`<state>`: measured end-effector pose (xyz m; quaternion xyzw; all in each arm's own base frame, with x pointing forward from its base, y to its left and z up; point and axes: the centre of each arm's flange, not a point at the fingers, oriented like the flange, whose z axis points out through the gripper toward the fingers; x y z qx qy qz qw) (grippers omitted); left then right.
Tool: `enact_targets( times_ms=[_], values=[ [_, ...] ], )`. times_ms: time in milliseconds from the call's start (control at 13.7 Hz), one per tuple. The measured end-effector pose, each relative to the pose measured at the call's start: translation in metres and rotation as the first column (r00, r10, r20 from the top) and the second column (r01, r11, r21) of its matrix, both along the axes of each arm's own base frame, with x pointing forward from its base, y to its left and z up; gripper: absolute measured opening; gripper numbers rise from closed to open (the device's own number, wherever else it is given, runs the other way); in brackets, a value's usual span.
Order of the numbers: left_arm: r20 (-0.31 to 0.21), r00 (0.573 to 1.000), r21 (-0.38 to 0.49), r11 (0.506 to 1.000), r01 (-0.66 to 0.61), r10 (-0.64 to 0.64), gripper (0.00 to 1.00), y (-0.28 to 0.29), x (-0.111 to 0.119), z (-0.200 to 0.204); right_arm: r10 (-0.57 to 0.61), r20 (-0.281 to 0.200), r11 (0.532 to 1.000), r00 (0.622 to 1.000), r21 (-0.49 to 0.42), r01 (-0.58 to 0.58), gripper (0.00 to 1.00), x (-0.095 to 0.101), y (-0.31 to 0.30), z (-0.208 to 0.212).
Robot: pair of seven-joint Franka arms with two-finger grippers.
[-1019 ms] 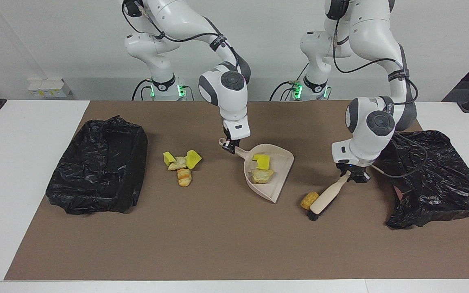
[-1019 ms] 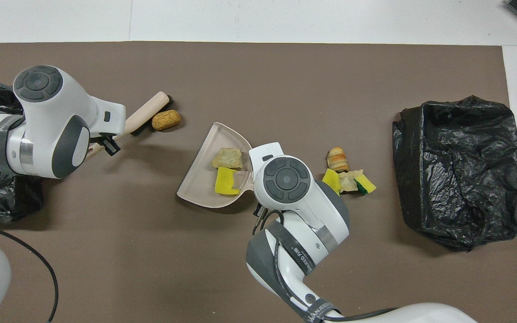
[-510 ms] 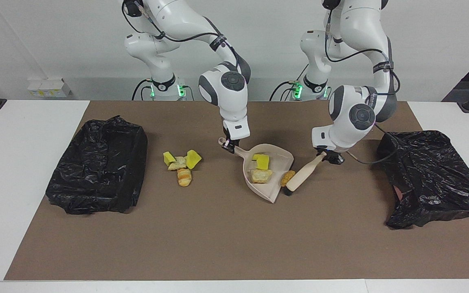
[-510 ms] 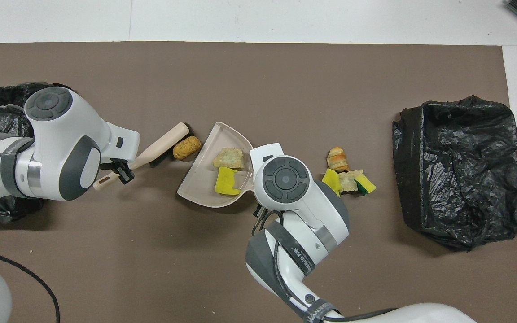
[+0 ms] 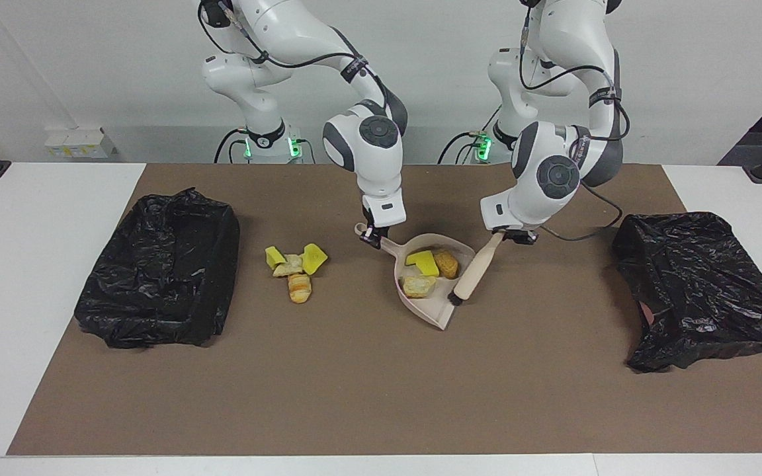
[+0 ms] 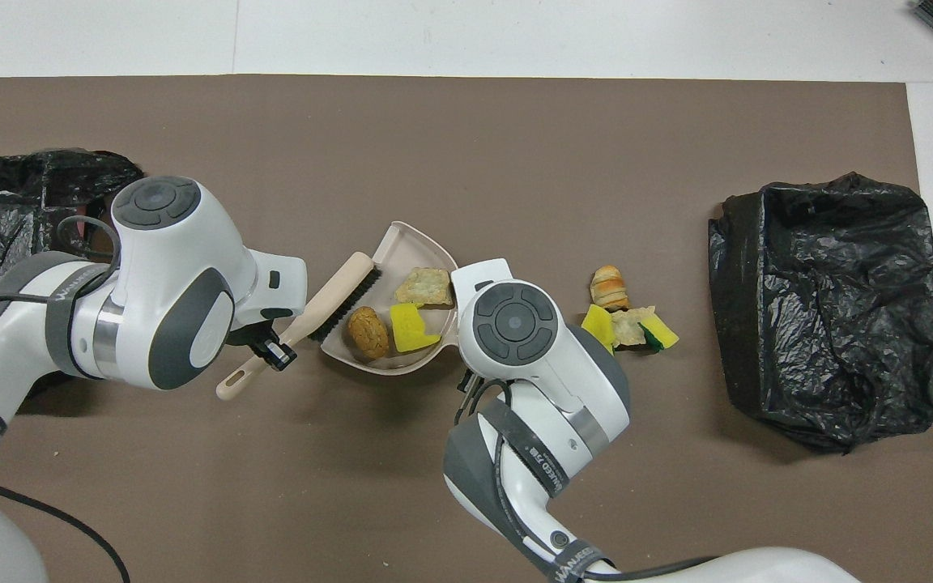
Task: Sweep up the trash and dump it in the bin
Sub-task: 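Sweep the brown potato into the dustpan with the left gripper's brush, then carry the dustpan to the black bag with the right gripper while the left gripper withdraws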
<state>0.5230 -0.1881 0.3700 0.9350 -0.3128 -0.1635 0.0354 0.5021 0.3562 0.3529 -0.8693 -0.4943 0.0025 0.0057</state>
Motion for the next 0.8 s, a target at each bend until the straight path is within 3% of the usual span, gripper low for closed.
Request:
enact_targets(
  times_ms=[291,437,801],
  values=[
    [0.066,0.961,0.042,0.961,-0.272,0.269,0.26,0.026,0.000,0.044,-0.020,-0.003,1.000,1.000,-0.019,0.020,0.32,0.006,-0.014,0.010],
    [0.084,0.936,0.047,0.937,-0.347,0.342,0.26,0.031,-0.012,0.065,-0.034,0.002,0.999,0.999,-0.037,0.034,0.32,0.015,-0.037,0.032],
    [0.125,0.868,0.105,0.864,-0.493,0.481,0.26,-0.026,-0.084,0.072,-0.051,0.012,0.997,0.999,-0.065,0.052,0.32,0.042,-0.146,0.109]
  ],
)
